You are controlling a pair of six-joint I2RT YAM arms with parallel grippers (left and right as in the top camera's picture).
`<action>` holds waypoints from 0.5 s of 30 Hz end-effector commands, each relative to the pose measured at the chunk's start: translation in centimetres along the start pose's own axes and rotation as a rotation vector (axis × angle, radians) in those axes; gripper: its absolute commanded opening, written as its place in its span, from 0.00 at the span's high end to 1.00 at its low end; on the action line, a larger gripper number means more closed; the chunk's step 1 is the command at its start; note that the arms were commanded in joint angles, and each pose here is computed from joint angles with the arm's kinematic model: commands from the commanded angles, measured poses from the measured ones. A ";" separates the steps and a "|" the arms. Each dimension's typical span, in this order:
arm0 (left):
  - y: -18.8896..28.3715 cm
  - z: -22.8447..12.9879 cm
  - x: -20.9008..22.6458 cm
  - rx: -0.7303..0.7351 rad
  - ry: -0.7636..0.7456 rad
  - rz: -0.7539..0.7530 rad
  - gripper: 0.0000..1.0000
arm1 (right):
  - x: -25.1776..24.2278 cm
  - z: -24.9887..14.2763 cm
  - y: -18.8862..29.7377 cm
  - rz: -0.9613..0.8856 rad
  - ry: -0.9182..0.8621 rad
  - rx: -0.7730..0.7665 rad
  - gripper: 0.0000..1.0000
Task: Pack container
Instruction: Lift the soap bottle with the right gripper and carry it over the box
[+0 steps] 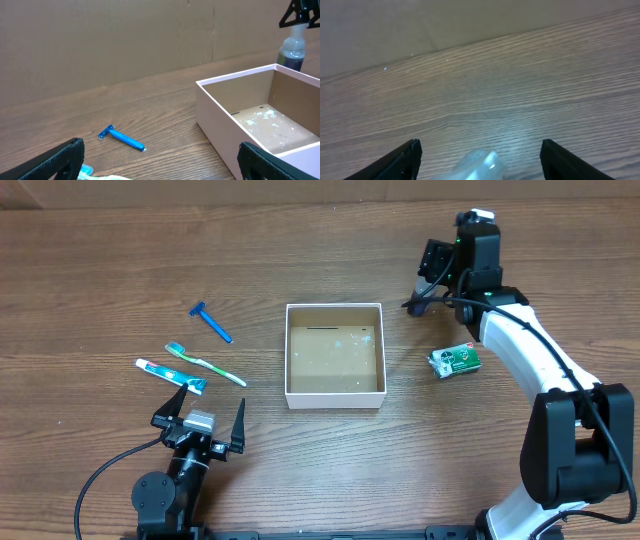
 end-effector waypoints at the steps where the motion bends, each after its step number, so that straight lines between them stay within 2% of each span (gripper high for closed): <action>1: 0.0 0.0 0.2 -0.004 -0.013 0.018 0.00 | -0.5 0.6 -0.7 -0.021 -0.016 -0.018 0.26; 9: 0.0 0.0 0.2 -0.004 -0.013 0.018 0.00 | 0.0 0.7 -0.7 0.036 -0.017 -0.019 0.36; 15: 0.0 0.0 0.2 -0.004 -0.013 0.018 0.00 | 0.1 0.5 -0.7 0.066 -0.015 0.002 0.48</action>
Point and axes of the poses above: each gripper's point midway between its finger pads, its own y axis back along the fingers, its own x axis along the line the jaws close on, z = x × y, the point moved 10 cm from there along y, back along the fingers, and after that the axes turned 2 degrees about -y, right-handed, at the moved point
